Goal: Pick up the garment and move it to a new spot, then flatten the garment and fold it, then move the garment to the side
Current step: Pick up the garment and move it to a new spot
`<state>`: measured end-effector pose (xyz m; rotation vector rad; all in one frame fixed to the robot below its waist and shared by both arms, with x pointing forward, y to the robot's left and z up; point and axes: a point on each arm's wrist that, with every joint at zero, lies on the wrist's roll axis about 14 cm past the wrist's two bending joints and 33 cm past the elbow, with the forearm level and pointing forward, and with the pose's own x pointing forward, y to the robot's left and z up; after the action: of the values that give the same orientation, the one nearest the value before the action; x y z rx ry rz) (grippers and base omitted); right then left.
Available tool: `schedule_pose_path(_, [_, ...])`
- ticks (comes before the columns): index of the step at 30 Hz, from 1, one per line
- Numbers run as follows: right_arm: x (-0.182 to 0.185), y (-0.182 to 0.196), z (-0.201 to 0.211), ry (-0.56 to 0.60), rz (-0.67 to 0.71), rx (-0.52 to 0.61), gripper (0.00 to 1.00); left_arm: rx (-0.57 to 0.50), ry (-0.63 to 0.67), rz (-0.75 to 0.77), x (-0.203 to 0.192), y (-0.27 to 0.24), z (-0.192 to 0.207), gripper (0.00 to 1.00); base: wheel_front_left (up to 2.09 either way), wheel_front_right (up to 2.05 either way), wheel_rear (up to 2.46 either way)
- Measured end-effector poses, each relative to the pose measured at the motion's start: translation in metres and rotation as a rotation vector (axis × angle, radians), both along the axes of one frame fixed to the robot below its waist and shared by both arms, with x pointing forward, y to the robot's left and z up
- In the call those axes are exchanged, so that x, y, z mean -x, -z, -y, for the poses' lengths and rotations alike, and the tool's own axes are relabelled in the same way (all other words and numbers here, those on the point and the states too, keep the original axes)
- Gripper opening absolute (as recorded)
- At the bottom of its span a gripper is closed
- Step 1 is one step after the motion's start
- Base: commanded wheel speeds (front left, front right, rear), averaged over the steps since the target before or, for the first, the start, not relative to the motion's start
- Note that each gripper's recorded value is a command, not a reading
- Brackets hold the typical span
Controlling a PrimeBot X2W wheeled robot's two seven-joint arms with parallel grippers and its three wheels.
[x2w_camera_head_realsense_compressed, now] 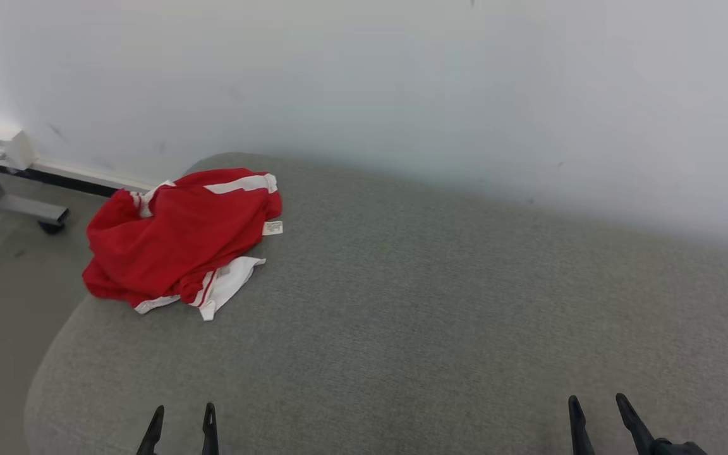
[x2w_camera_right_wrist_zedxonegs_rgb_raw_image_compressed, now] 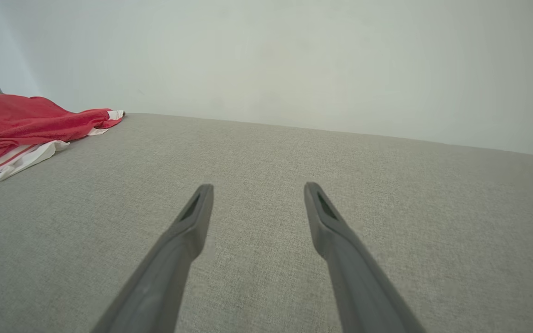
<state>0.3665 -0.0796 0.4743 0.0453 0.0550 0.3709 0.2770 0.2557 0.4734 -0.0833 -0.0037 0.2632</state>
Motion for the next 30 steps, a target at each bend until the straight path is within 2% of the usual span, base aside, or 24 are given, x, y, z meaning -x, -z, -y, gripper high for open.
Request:
schedule_pose_path(5, [-0.007, 0.000, -0.033, -0.092, 0.001, -0.005, 1.00, -0.003, -0.093, 0.002, 0.022, 0.000, -0.025, 1.00, 0.00, 0.00, 0.00])
schedule_pose_path(8, [-0.012, -0.006, -0.066, -0.184, 0.016, -0.012, 1.00, 0.000, -0.205, 0.024, 0.042, -0.007, -0.051, 1.00, 0.00, 0.00, 0.00])
schedule_pose_path(14, [-0.017, 0.001, -0.101, -0.278, -0.003, -0.017, 1.00, 0.002, -0.312, 0.018, 0.061, -0.007, -0.071, 1.00, 0.00, 0.00, 0.00])
schedule_pose_path(25, [-0.019, 0.015, -0.122, -0.337, -0.042, -0.018, 1.00, 0.019, -0.402, -0.012, 0.082, 0.000, -0.084, 1.00, 0.00, 0.00, 0.00])
schedule_pose_path(30, [-0.020, 0.015, -0.118, -0.324, -0.042, -0.019, 1.00, 0.087, -0.378, -0.005, 0.074, 0.007, -0.082, 1.00, 0.00, 0.00, 0.00])
